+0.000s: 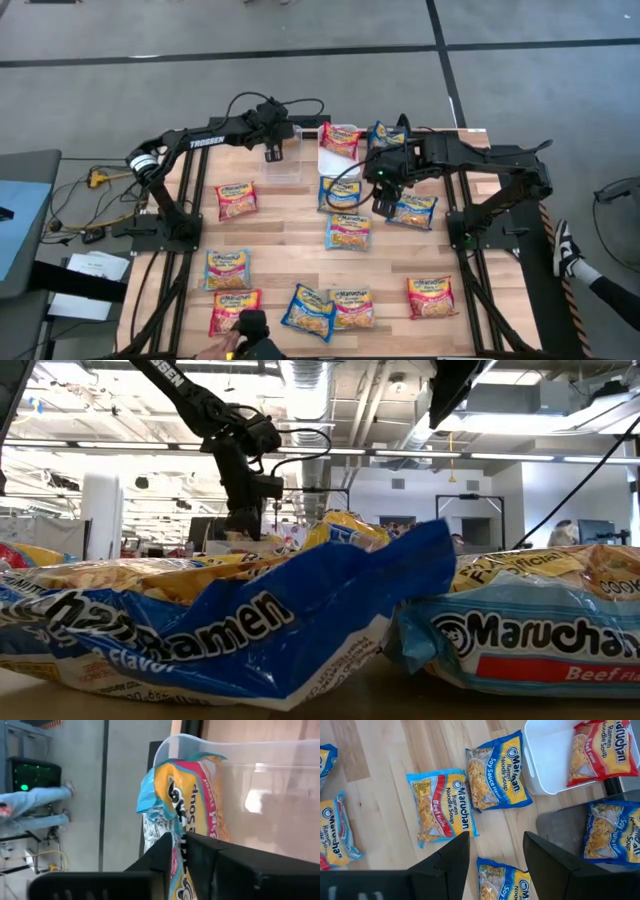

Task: Sort Maruchan noodles
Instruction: Put the light blue noodle pack into the transparent bin

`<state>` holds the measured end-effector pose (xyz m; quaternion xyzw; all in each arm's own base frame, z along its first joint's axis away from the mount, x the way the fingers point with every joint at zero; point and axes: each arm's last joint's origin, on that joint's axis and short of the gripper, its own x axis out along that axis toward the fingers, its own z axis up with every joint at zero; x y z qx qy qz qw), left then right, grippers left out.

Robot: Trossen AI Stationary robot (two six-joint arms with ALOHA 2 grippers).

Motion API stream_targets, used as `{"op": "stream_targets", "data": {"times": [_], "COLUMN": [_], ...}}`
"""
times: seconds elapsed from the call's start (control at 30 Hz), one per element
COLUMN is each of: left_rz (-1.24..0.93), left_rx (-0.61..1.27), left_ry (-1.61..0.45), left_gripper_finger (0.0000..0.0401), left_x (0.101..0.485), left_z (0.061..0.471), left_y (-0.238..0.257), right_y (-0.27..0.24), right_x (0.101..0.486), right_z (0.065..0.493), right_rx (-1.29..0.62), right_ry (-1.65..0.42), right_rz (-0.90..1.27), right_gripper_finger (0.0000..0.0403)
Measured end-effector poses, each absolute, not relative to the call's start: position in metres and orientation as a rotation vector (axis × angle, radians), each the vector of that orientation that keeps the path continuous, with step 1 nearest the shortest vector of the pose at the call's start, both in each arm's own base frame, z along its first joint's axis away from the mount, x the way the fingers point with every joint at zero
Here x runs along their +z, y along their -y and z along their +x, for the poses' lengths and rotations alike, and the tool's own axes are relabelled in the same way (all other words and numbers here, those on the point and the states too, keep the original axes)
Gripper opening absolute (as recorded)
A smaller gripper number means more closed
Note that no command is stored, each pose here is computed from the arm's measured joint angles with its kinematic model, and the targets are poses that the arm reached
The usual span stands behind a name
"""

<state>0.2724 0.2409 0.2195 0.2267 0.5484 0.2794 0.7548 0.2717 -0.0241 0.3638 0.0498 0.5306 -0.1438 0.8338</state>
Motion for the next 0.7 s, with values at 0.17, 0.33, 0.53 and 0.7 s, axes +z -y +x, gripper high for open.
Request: {"op": "stream_targets", "data": {"times": [0.17,0.33,0.53,0.7], "left_rz": [0.465,0.443,0.424,0.374], "left_rx": [0.628,0.715,0.740,0.767], "left_ry": [-1.180,-1.186,-1.184,-1.154], "left_gripper_finger": [0.0088,0.0110,0.0112,0.0113], "left_x": [0.220,0.221,0.231,0.254], "left_z": [0.273,0.273,0.278,0.282], "left_y": [-0.241,-0.240,-0.238,-0.240], "right_y": [0.024,0.024,0.024,0.024], "right_x": [0.364,0.364,0.364,0.364], "right_z": [0.272,0.272,0.272,0.271], "right_rx": [-0.305,-0.305,-0.305,-0.305], "right_ry": [-1.124,-1.127,-1.127,-1.128], "right_rz": [0.106,0.106,0.106,0.105], "right_gripper_finger": [0.0207,0.0207,0.0207,0.0207]}}
